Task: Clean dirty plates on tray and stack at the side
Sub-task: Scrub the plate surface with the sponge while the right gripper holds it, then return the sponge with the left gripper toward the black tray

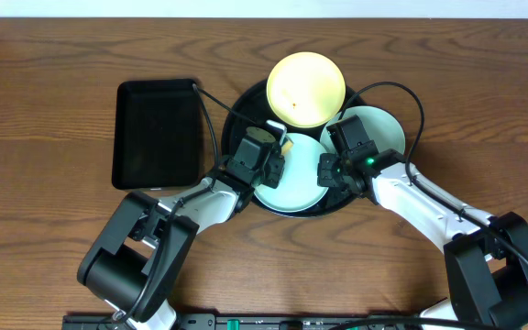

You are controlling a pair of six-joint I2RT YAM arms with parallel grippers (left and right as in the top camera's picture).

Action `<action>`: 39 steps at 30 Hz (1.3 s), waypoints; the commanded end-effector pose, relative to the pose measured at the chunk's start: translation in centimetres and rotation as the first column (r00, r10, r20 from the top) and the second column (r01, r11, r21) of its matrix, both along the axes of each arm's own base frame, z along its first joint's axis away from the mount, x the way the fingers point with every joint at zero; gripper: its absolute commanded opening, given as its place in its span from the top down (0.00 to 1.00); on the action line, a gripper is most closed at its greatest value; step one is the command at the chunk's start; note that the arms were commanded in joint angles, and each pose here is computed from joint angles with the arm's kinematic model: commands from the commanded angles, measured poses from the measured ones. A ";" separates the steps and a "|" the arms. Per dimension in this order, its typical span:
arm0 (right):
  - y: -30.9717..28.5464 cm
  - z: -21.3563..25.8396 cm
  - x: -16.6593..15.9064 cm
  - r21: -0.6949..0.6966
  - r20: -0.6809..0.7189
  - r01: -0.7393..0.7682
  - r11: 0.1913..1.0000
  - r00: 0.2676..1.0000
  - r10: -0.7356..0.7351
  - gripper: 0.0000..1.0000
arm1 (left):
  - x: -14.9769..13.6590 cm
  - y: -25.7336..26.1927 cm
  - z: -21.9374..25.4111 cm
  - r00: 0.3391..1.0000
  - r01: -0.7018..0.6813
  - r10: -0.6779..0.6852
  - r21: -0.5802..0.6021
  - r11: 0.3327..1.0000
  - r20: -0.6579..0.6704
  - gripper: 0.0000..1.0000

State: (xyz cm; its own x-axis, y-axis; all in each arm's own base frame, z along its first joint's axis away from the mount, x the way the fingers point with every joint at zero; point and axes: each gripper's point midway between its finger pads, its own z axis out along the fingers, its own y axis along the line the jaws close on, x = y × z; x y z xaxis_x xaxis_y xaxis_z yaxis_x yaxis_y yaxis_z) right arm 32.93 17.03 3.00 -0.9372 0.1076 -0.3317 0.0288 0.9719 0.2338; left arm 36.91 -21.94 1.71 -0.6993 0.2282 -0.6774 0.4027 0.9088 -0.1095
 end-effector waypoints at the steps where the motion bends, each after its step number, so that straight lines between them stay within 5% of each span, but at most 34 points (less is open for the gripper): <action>1: 0.7 0.2 0.0 0.012 0.004 -0.028 1.000 1.000 0.028 0.99 | 0.0 1.1 -1.8 1.000 -0.013 0.014 0.036 0.999 -0.021 0.92; 12: 0.7 0.2 0.1 0.012 0.008 -0.032 0.999 0.999 0.032 0.99 | 1.5 0.2 -2.1 0.999 -0.014 0.014 -0.002 1.000 0.044 0.92; 21: 0.7 0.2 0.1 0.012 0.008 -0.032 0.999 0.999 0.032 0.99 | 3.4 -0.9 7.5 0.965 0.001 0.033 -0.130 0.991 0.259 0.92; 28: 0.7 0.2 0.1 0.012 0.008 -0.032 0.999 0.999 0.032 0.99 | 2.2 -0.1 17.4 0.909 0.029 0.066 -0.221 0.975 0.410 0.92; 39: -1.1 4.1 2.5 -0.141 0.141 -0.017 0.990 0.989 0.037 0.99 | -0.3 8.7 17.7 0.944 -0.200 0.251 -0.231 0.952 0.216 0.92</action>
